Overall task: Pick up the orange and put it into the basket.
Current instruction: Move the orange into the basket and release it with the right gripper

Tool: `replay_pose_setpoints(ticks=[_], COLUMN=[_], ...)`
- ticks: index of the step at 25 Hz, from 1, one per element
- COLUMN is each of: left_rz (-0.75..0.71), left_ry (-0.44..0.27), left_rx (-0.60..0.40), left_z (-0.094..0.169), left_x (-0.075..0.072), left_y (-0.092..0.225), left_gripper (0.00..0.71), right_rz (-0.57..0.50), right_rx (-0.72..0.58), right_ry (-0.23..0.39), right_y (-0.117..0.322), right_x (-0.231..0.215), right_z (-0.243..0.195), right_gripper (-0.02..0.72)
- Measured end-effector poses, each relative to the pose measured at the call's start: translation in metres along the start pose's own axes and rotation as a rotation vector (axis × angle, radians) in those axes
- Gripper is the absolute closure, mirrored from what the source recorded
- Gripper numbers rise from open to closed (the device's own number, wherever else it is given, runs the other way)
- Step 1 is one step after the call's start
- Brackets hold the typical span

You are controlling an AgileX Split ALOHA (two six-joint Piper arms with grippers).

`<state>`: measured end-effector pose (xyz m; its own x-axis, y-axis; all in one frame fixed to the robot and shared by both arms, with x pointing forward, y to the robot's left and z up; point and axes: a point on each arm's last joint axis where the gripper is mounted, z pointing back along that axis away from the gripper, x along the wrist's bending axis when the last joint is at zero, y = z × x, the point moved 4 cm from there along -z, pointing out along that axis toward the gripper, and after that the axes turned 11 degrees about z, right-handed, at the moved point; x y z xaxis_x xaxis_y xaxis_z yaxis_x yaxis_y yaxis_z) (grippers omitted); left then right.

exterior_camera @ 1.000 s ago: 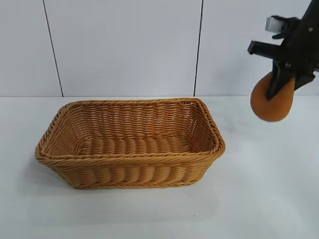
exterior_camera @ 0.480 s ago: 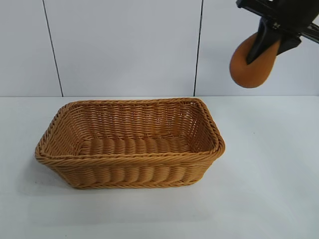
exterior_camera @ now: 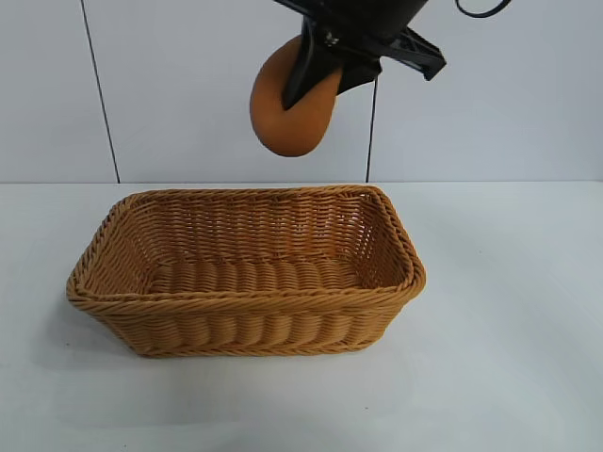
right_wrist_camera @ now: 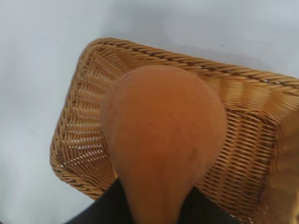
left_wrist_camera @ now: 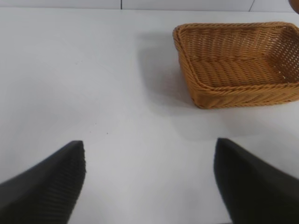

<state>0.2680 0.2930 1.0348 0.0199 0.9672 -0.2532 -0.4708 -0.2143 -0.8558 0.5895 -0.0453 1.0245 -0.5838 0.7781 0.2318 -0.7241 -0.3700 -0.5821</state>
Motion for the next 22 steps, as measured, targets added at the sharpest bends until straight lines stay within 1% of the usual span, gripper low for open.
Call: replay_pose_setpoints(ticks=[2, 7, 10, 13, 16, 18, 19, 22], left_rz=[0.0, 0.0, 0.0, 0.0, 0.0, 0.0, 0.0, 0.0], left_ry=[0.0, 0.0, 0.0, 0.0, 0.0, 0.0, 0.0, 0.0], left_rx=[0.0, 0.0, 0.0, 0.0, 0.0, 0.0, 0.0, 0.0], left_z=[0.0, 0.0, 0.0, 0.0, 0.0, 0.0, 0.0, 0.0], left_x=[0.0, 0.0, 0.0, 0.0, 0.0, 0.0, 0.0, 0.0], left_y=[0.0, 0.0, 0.0, 0.0, 0.0, 0.0, 0.0, 0.0], left_gripper=[0.165, 0.165, 0.165, 0.165, 0.165, 0.165, 0.165, 0.165], right_rz=[-0.007, -0.013, -0.036, -0.054, -0.063, -0.066, -0.066, -0.045], right_rx=[0.011, 0.098, 0.148, 0.185, 0.22, 0.227, 0.228, 0.227], right_ry=[-0.001, -0.005, -0.004, 0.003, 0.005, 0.004, 0.004, 0.0], right_y=[0.003, 0.022, 0.036, 0.048, 0.057, 0.059, 0.059, 0.058], right_x=[0.002, 0.004, -0.001, -0.007, -0.011, -0.011, -0.011, -0.01], right_z=[-0.015, -0.061, -0.089, -0.111, -0.123, -0.124, -0.124, -0.123], right_gripper=[0.659, 0.659, 0.659, 0.659, 0.653, 0.59, 0.528, 0.283])
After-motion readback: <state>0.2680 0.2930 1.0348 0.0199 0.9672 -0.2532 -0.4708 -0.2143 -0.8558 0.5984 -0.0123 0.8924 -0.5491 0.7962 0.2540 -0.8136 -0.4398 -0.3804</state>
